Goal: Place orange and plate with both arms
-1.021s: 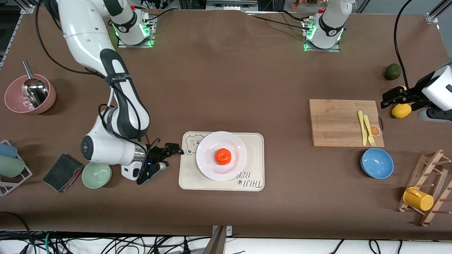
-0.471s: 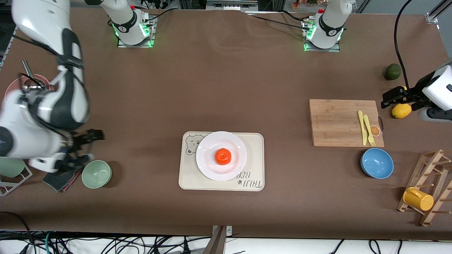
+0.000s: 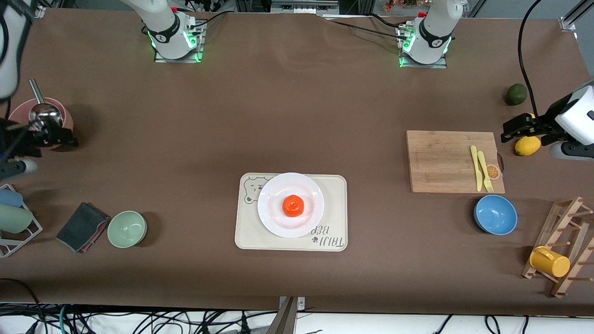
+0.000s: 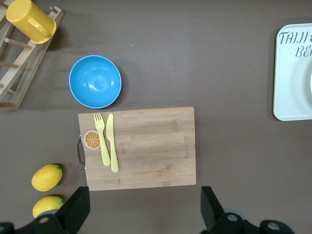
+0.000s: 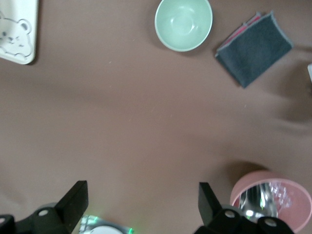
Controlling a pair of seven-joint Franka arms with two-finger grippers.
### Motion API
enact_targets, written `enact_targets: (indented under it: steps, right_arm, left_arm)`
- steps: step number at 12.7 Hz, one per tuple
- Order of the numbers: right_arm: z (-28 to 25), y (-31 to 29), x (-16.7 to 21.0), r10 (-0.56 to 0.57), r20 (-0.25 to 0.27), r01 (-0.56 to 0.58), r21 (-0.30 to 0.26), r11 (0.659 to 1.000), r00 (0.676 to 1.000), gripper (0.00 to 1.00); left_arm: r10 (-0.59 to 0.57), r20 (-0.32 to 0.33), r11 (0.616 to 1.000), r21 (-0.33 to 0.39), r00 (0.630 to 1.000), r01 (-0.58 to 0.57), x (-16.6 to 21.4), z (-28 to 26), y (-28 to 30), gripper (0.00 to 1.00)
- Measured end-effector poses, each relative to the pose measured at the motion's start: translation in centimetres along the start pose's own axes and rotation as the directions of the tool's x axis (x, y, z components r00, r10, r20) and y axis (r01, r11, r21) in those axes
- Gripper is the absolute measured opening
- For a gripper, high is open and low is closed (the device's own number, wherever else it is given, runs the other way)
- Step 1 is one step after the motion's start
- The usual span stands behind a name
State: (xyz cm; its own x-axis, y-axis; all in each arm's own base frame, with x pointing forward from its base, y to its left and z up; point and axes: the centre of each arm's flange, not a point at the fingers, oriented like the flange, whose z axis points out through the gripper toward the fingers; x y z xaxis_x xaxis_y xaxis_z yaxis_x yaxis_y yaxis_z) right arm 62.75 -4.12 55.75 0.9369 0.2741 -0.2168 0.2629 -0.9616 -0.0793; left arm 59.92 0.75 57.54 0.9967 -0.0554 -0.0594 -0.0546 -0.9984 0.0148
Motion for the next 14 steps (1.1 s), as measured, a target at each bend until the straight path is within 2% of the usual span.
enact_targets:
  steps: [1,2,4,5,6,7,9,12,14]
  right_arm:
    - [-0.5,-0.6,-1.1,0.019,0.037,-0.019,0.009,1.000,0.999,1.00]
    - [-0.8,-0.8,-1.6,0.027,0.045,-0.027,0.012,1.000,0.999,1.00]
    - [-0.7,-0.2,-1.4,0.019,0.029,-0.020,0.034,0.999,0.999,1.00]
    - [-0.8,1.0,-1.2,0.023,-0.015,-0.022,0.040,0.999,1.000,1.00]
    - [-1.3,2.8,-1.3,0.039,-0.083,-0.035,0.038,0.999,0.996,1.00]
    - [-1.7,4.3,-2.1,0.054,-0.120,-0.052,0.027,0.998,0.991,1.00]
    - [-2.3,3.3,-4.4,0.087,-0.104,-0.090,-0.021,0.996,0.991,1.00]
    - [-1.7,-3.2,-7.3,0.269,-0.072,-0.273,-0.044,0.961,0.960,1.00]
    - [-1.1,-2.9,-7.8,0.306,-0.108,-0.312,-0.039,0.949,0.946,1.00]
  left_arm:
    - [0.000,0.000,1.000,0.000,1.000,0.000,0.0,0.0,0.0,1.00]
    - [0.000,0.000,1.000,0.000,1.000,0.000,0.0,0.0,0.0,1.00]
    - [0.000,0.000,1.000,0.000,1.000,0.000,0.0,0.0,0.0,1.00]
    - [0.000,0.000,1.000,0.000,1.000,0.000,0.0,0.0,0.0,1.00]
    - [0.000,0.000,1.000,0.000,1.000,0.000,0.0,0.0,0.0,1.00]
    - [0.000,0.000,1.000,0.000,1.000,0.000,0.0,0.0,0.0,1.00]
    - [0.000,0.000,1.000,0.000,1.000,0.000,0.0,0.0,0.0,1.00]
    - [0.000,0.000,1.000,0.000,1.000,0.000,0.0,0.0,0.0,1.00]
    - [-0.001,0.000,1.000,0.000,1.000,0.001,0.0,0.0,0.0,1.00]
